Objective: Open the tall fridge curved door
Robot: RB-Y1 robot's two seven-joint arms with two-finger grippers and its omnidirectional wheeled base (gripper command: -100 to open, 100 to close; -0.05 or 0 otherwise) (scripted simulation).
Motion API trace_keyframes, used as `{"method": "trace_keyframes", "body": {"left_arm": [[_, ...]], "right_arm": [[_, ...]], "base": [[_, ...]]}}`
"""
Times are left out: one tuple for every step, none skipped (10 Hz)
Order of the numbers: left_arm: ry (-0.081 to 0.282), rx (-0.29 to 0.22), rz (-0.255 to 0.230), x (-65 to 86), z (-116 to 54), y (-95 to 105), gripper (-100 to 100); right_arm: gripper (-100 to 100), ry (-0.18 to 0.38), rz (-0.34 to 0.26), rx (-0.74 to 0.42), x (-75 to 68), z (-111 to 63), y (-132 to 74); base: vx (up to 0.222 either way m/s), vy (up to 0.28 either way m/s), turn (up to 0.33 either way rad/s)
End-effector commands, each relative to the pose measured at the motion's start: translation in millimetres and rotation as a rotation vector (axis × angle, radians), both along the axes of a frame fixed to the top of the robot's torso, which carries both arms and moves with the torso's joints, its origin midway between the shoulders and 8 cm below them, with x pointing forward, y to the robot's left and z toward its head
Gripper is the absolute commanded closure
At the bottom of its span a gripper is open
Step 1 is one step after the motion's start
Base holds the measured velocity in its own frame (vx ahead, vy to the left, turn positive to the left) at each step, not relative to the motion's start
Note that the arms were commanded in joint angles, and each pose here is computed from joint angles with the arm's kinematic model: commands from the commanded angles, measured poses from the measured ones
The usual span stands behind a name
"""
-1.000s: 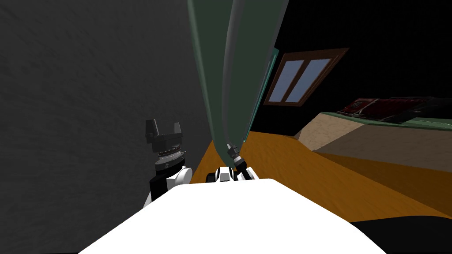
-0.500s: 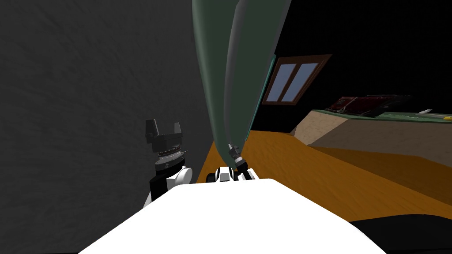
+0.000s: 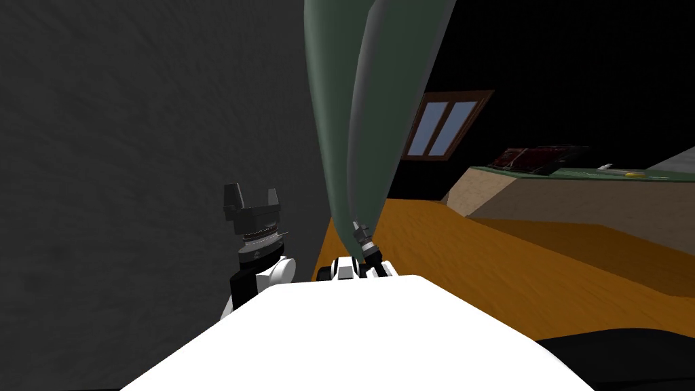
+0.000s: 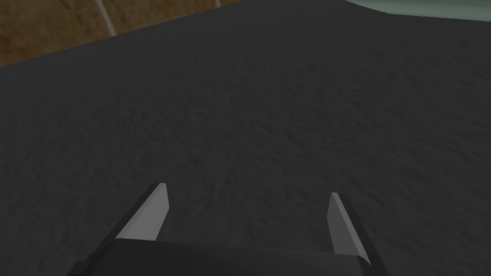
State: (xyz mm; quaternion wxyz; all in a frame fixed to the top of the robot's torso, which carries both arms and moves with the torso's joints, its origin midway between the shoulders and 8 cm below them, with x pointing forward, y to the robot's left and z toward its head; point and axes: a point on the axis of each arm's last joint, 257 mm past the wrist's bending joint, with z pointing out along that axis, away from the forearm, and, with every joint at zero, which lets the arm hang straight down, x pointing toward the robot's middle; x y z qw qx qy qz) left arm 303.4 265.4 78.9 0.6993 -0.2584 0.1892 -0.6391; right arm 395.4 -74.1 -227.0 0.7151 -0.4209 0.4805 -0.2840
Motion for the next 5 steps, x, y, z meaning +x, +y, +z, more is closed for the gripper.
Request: {"method": "trace_keyframes", "body": {"left_arm": [[0.000,0.000,0.000,0.0,0.0,0.0,0],[0.000,0.000,0.000,0.0,0.0,0.0,0],[0.000,0.000,0.000,0.0,0.0,0.0,0],[0.000,0.000,0.000,0.0,0.0,0.0,0],[0.000,0.001,0.000,0.0,0.0,0.1,0]], "right_arm": [[100,-0.027,-0.017,0.008,3.9,13.1,-3],[100,-0.029,-0.036,0.007,3.8,13.8,-9],[-100,-0.005,-0.035,0.001,5.9,13.9,-4],[-100,-0.005,-0.039,0.001,8.1,19.2,-3],[-100,-0.005,-0.042,0.001,10.2,24.6,-1]], "base": [[-0.076,0.266,-0.064],[-0.082,0.280,-0.105],[-0.073,0.122,-0.003],[-0.030,-0.068,0.098],[-0.008,-0.107,0.050]]}}
